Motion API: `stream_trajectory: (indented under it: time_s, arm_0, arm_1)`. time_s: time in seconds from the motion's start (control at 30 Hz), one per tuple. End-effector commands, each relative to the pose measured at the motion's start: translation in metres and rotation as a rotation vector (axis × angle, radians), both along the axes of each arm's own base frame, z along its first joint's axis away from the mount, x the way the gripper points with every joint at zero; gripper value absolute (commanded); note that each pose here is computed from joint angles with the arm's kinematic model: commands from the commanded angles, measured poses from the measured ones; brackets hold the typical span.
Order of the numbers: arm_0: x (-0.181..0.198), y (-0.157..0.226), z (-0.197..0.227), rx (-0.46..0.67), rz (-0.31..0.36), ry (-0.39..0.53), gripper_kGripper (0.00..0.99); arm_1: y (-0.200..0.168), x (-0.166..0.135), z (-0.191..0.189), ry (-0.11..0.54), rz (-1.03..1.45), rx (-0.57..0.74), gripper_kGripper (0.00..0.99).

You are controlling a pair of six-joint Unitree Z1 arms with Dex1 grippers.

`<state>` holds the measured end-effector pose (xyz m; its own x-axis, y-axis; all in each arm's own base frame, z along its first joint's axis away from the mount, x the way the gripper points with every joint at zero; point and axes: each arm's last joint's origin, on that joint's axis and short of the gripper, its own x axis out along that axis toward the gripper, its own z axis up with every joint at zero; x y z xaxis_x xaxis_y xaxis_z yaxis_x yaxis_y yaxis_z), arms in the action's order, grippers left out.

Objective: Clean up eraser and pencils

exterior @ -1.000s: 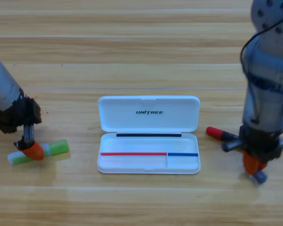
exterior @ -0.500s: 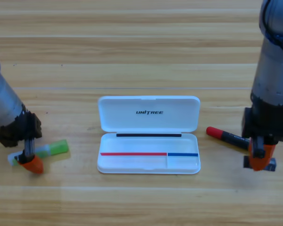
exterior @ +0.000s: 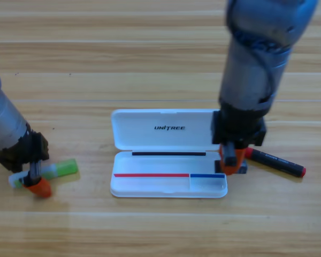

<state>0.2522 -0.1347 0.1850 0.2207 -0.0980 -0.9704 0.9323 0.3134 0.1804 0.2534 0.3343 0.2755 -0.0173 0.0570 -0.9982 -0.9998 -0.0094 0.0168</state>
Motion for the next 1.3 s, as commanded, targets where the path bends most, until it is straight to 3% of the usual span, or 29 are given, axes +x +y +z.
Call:
stream_trajectory:
  time_s: [0.03, 0.4, 0.6, 0.7, 0.8, 1.07, 1.3]
  arm_0:
    - [-0.002, -0.004, -0.014, 0.022, -0.011, 0.027, 0.764]
    - [-0.003, -0.003, -0.011, 0.033, -0.025, 0.015, 0.565]
    - [-0.003, -0.003, -0.009, 0.036, -0.025, 0.006, 0.558]
    - [-0.004, -0.002, -0.01, 0.039, -0.031, 0.008, 0.425]
    - [-0.004, -0.002, -0.01, 0.039, -0.032, 0.008, 0.37]
    - [-0.003, -0.003, -0.008, 0.037, -0.041, -0.003, 0.084]
    - [-0.003, -0.002, -0.009, 0.045, -0.041, -0.002, 0.075]
  arm_1:
    - [0.035, -0.001, -0.046, 0.045, 0.078, -0.076, 0.0]
    - [0.052, 0.012, -0.063, 0.01, 0.103, -0.087, 0.0]
    - [0.052, 0.014, -0.072, 0.003, 0.105, -0.122, 0.0]
    - [0.051, 0.014, -0.071, 0.002, 0.103, -0.12, 0.0]
    - [0.051, 0.015, -0.07, 0.005, 0.102, -0.114, 0.0]
    - [0.051, 0.017, -0.073, 0.012, 0.097, -0.111, 0.0]
    - [0.05, 0.016, -0.073, 0.019, 0.094, -0.107, 0.081]
